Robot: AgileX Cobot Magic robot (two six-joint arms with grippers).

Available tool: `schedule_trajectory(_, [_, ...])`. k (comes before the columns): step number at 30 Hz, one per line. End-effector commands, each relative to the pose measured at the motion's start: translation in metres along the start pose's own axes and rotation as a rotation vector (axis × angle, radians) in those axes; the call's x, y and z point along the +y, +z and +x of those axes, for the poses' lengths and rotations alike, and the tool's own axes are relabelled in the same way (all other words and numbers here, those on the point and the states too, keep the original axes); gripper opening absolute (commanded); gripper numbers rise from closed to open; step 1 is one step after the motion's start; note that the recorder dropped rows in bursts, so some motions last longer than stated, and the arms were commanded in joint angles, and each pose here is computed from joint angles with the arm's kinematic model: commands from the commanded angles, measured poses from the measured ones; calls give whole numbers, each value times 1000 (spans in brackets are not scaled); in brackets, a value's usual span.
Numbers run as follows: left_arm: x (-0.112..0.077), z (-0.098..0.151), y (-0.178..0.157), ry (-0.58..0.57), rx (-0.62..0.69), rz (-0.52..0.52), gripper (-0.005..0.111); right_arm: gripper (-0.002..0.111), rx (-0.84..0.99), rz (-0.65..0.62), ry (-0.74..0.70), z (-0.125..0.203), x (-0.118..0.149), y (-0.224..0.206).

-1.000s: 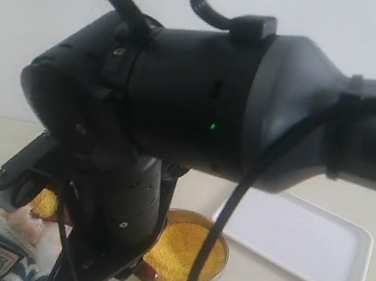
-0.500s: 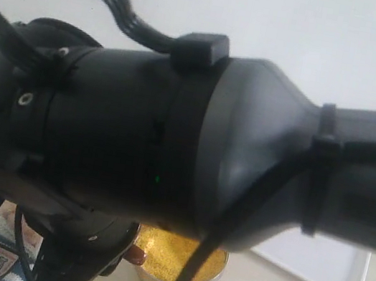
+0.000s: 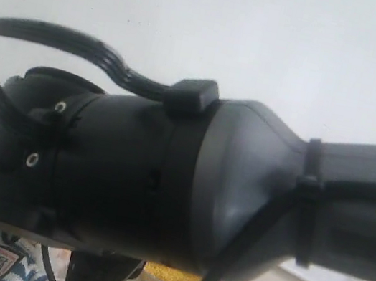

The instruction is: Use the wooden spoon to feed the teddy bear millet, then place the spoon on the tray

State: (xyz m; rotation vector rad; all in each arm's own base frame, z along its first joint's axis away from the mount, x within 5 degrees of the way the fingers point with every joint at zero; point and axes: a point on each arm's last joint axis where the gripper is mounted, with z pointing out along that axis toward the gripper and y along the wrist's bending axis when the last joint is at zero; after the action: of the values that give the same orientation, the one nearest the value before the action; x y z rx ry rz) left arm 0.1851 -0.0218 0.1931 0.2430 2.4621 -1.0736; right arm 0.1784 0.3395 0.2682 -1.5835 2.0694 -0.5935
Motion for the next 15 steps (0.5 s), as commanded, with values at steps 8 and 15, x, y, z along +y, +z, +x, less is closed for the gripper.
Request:
schedule_trajectory(8, [-3, 0, -2, 5, -14, 17, 4, 0, 24, 60, -43, -3, 4, 12])
schedule_trajectory(15, [-3, 0, -2, 5, -14, 17, 4, 0, 35, 120, -101, -3, 13, 17])
